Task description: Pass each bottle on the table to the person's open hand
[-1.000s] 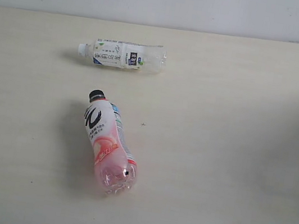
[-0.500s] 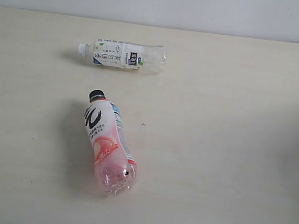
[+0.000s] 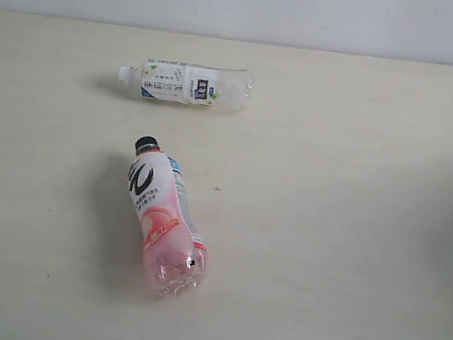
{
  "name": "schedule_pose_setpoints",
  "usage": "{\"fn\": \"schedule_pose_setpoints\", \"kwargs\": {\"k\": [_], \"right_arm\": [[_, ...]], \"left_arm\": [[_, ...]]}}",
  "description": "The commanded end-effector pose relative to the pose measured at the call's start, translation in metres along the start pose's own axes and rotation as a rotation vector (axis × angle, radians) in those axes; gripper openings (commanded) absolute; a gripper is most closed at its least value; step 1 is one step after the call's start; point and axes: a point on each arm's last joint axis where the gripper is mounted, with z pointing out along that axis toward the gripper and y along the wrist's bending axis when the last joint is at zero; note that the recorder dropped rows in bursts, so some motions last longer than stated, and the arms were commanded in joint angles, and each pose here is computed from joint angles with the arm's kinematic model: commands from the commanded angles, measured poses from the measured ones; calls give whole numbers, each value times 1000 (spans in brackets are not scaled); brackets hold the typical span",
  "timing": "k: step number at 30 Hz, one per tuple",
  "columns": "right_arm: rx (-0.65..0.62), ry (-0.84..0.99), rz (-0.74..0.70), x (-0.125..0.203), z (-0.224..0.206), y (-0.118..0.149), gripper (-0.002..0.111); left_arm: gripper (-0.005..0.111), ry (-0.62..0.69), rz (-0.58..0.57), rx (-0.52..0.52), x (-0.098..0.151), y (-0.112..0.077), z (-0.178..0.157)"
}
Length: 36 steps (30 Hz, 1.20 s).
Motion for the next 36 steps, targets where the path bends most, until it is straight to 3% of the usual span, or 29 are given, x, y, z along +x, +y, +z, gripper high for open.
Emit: {"fn": "schedule_pose_setpoints", "kwargs": {"k": [1, 17, 23, 30, 36], "right_arm": [[8, -15, 2, 0, 0, -1, 0], [-26, -64, 53, 2, 8, 4, 0], [-102, -52, 245, 2, 7, 10, 0], [-94, -79, 217, 11, 19, 12, 0], [-34, -77, 39, 52, 52, 14, 0]], "left_arm": [[0, -8, -6, -1, -1, 0, -1], [0, -8, -6, -1, -1, 0, -1], [0, -8, -6, -1, -1, 0, -1], [0, -8, -6, -1, -1, 0, -1], [0, -8, -6, -1, -1, 0, -1]]}}
